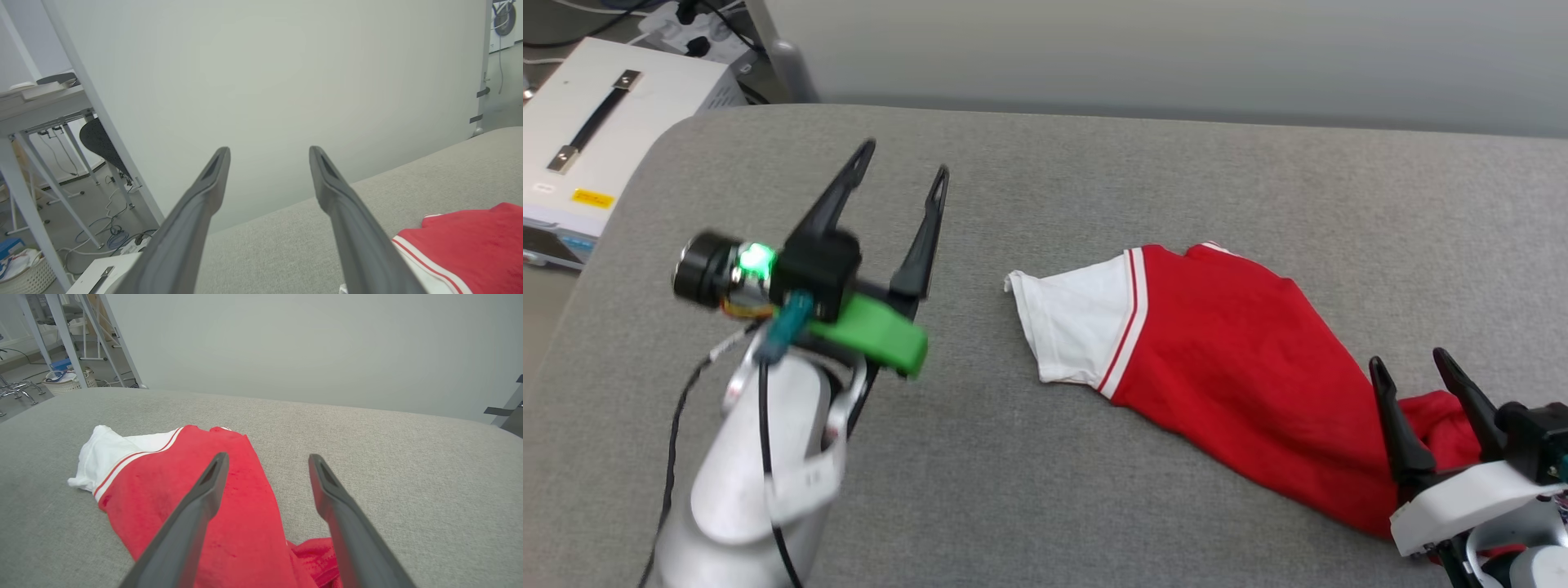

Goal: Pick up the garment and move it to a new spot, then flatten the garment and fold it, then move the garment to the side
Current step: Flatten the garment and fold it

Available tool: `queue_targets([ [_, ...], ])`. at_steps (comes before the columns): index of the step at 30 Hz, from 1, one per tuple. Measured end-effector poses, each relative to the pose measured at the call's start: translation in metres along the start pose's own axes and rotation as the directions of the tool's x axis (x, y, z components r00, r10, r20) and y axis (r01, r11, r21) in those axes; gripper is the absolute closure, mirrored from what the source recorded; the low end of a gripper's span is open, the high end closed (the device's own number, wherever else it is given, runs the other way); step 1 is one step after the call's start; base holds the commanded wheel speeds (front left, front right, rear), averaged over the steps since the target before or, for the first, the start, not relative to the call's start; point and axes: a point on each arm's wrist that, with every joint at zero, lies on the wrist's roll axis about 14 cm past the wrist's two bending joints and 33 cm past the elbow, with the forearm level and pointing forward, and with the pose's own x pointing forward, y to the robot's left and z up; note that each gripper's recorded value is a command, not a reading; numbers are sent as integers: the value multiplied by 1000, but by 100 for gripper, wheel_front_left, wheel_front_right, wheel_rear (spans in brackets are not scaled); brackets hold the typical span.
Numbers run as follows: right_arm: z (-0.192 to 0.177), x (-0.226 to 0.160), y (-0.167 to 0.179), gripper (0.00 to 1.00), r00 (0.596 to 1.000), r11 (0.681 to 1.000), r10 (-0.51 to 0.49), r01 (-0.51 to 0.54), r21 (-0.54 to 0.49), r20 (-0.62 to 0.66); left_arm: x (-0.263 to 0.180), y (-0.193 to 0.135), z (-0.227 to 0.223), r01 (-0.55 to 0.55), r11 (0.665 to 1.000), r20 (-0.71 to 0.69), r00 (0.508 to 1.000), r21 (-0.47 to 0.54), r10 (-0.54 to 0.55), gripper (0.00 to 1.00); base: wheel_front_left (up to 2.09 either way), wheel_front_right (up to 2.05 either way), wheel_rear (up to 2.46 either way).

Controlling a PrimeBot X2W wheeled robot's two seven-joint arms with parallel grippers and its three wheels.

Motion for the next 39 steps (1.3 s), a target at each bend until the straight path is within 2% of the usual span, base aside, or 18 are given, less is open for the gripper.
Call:
queue_targets([
  [4,1,1,-4,0,1000,1000,-13,13,-12,9,41,-20,-3,112,991,-85,989,-73,-118,0,0,0,0],
  [8,-3,2,-11,0,1000,999,-31,31,-18,6,66,-53,-20,237,952,-242,929,-195,-281,0,0,0,0],
  [10,-4,3,-13,0,999,999,-38,38,-18,7,68,-63,-39,279,931,-360,865,-234,-349,0,0,0,0],
  [13,-5,5,-20,0,999,998,-54,54,-25,9,64,-78,-71,339,904,-532,731,-261,-428,0,0,0,0],
  [18,-7,7,-29,0,997,996,-80,80,-29,7,48,-102,-116,384,859,-696,512,-340,-504,0,0,0,0],
  [22,-11,7,-39,0,994,994,-106,106,-35,-2,34,-113,-149,412,836,-773,368,-363,-517,0,0,0,0],
  [29,-21,5,-54,0,989,988,-148,147,-45,-26,-8,-112,-210,444,818,-873,139,-366,-467,0,0,0,0],
  [30,-24,4,-56,0,988,987,-154,153,-46,-31,-12,-111,-216,451,816,-881,121,-362,-458,0,0,0,0],
  [36,-29,7,-59,0,986,986,-162,160,-45,-46,-16,-111,-229,461,809,-890,84,-364,-448,0,0,0,0],
  [39,-29,10,-56,0,988,988,-151,149,-44,-43,-17,-111,-229,466,809,-890,90,-359,-447,2,0,0,0],
])
